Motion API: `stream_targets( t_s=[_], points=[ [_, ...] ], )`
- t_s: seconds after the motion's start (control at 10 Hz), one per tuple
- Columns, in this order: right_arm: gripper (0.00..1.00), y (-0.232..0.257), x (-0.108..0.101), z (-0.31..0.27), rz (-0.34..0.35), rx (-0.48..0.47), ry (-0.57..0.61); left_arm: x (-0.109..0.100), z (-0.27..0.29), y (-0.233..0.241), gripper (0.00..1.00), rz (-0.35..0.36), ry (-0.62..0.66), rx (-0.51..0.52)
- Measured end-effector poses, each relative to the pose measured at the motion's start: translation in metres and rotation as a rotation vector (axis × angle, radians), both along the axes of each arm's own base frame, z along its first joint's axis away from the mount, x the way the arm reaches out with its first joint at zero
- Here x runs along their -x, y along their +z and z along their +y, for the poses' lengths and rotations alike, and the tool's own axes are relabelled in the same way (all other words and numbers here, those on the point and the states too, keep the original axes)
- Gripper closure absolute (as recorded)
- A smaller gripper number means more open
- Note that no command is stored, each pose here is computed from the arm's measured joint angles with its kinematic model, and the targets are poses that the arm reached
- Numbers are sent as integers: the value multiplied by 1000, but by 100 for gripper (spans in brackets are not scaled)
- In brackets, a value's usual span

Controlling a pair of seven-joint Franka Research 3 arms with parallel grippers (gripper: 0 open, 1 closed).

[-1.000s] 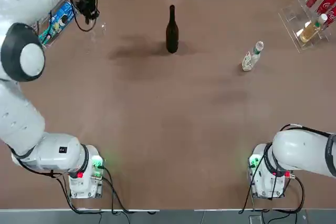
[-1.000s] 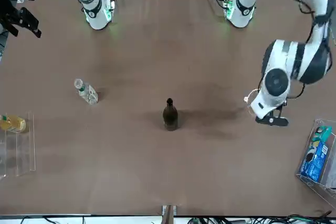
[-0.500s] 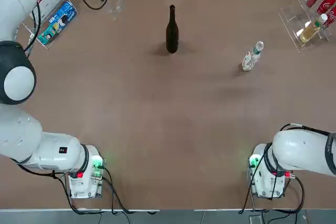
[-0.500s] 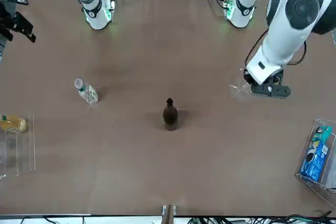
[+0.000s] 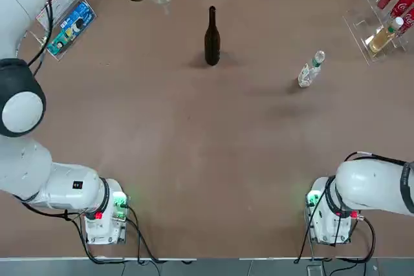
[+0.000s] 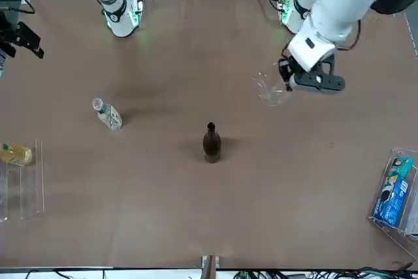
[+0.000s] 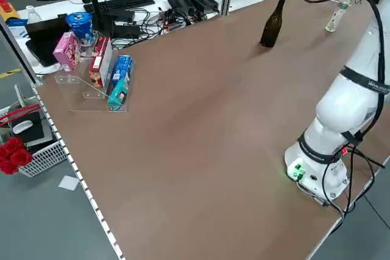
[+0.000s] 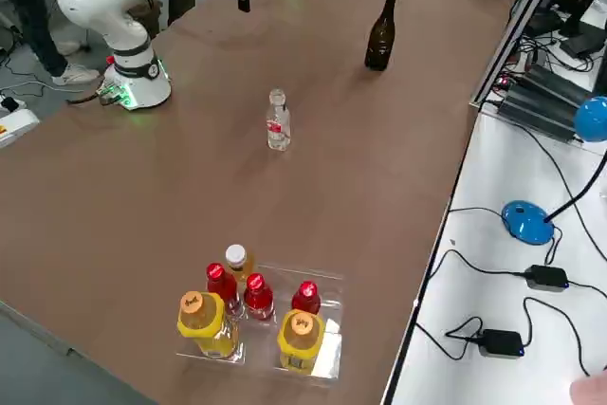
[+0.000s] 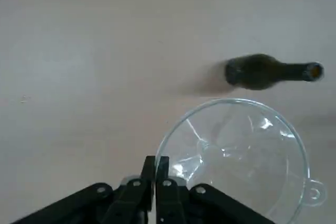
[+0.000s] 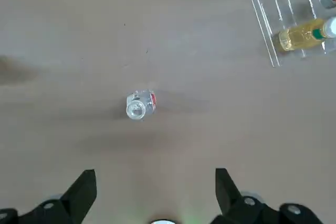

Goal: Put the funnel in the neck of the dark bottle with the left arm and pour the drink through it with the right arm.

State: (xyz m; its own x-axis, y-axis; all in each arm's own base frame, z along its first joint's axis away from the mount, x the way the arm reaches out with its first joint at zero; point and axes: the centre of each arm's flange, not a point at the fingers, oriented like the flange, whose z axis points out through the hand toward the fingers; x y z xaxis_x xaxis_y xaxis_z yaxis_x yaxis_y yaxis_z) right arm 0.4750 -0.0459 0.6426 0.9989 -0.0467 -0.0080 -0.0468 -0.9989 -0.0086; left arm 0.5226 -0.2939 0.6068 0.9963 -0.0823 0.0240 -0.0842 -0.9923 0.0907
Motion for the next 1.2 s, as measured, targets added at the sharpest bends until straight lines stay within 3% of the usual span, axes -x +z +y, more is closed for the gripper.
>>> stream_targets(
  t_s=[0.3,0.7,1.2],
  points=[
    [0,0,1,-4,4,-2,4,14,-45,14,96,6,82,80],
    [0,-6,3,-38,-6,-36,241,0,-103,2,96,-26,175,213],
    [0,-52,10,-104,-42,-176,469,-21,-139,-34,96,-50,198,188]
  ],
)
